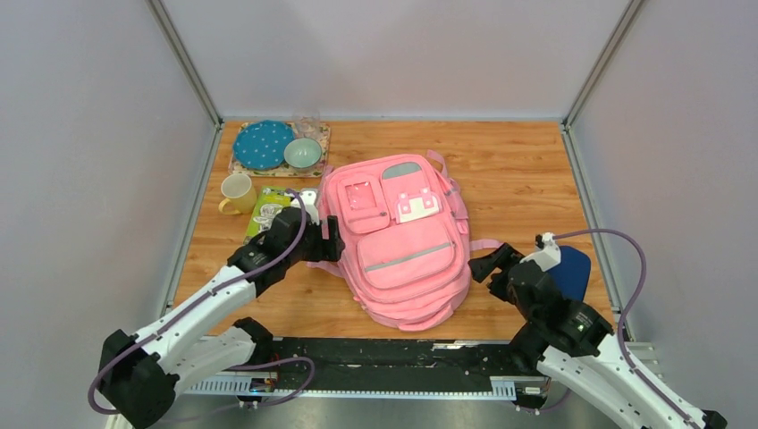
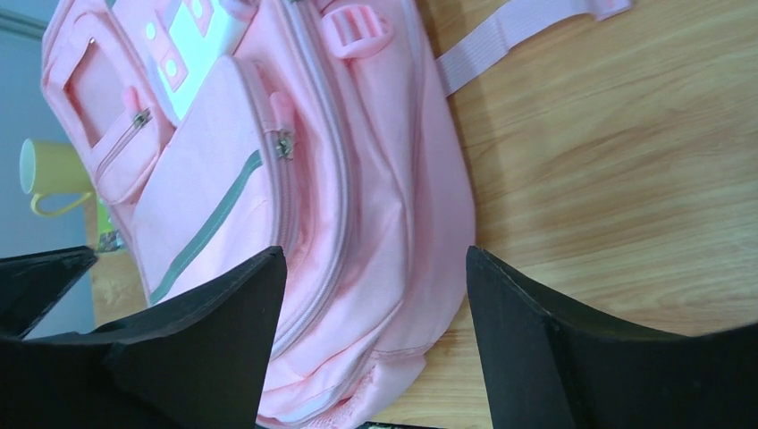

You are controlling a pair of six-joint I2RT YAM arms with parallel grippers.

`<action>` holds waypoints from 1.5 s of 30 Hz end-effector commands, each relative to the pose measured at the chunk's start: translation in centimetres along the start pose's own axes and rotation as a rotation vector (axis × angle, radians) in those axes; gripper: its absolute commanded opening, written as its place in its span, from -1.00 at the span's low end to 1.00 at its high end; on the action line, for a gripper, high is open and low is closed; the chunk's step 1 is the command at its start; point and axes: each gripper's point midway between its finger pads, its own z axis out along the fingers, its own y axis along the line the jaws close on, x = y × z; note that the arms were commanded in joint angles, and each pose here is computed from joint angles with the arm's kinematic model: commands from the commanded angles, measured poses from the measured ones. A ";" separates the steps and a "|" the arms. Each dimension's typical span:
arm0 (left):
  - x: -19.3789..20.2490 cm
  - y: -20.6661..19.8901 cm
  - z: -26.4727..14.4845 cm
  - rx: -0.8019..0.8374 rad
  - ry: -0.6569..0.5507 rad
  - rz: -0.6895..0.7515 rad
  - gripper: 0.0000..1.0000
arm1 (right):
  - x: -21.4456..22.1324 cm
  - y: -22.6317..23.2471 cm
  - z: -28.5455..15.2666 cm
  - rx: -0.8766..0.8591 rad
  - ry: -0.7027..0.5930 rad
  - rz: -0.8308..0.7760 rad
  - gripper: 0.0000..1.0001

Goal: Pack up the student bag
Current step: Move the student bag to the center of the board, then pick up the book from the center of the board.

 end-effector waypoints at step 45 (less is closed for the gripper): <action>-1.6 19.5 0.7 -0.488 0.026 -0.146 0.97 | 4.2 16.6 -1.7 -0.439 0.347 -0.135 0.48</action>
